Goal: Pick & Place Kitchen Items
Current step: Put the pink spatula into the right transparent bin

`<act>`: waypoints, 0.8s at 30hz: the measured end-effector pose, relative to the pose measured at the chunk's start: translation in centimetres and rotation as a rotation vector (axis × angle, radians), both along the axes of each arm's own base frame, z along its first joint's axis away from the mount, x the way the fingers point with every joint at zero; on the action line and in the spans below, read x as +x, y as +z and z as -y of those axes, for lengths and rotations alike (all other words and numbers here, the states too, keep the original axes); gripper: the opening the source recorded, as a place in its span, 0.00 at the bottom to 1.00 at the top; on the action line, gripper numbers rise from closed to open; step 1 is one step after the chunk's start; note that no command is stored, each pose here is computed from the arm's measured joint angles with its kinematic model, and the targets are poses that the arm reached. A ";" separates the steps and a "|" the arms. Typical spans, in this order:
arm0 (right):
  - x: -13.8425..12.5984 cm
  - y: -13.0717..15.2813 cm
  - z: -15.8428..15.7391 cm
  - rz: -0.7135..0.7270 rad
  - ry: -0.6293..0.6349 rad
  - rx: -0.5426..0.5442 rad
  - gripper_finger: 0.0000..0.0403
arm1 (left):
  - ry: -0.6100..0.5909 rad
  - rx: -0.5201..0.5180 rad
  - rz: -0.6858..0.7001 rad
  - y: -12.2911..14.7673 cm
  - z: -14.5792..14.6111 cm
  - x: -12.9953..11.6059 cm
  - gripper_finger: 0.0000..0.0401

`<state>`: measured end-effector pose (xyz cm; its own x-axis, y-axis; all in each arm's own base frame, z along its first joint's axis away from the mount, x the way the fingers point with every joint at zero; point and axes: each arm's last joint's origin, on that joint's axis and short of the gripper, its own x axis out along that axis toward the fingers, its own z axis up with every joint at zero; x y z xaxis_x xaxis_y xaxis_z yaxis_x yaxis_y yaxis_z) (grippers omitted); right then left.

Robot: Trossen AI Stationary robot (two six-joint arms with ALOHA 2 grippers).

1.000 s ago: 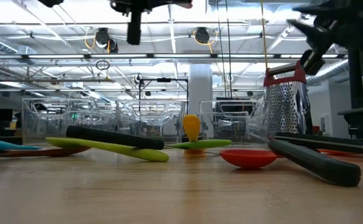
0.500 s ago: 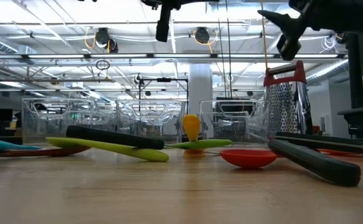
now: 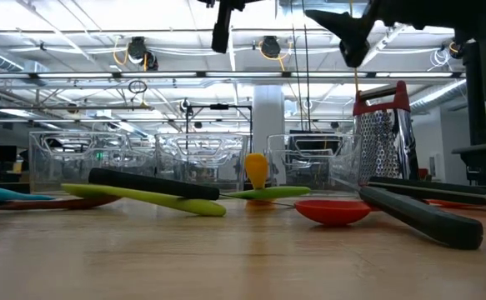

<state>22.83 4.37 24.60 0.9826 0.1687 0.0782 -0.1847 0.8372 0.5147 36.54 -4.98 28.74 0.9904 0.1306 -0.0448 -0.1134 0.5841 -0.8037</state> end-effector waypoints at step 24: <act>4.0 0.0 -0.8 -0.059 0.032 0.077 0.62 | -0.016 0.008 -0.018 -0.2 0.6 -0.1 0.00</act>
<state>26.80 5.20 24.61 0.9801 0.1955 0.0338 -0.1777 0.7893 0.5878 36.44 -5.54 28.55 0.9913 0.1157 -0.0620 -0.1190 0.5923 -0.7969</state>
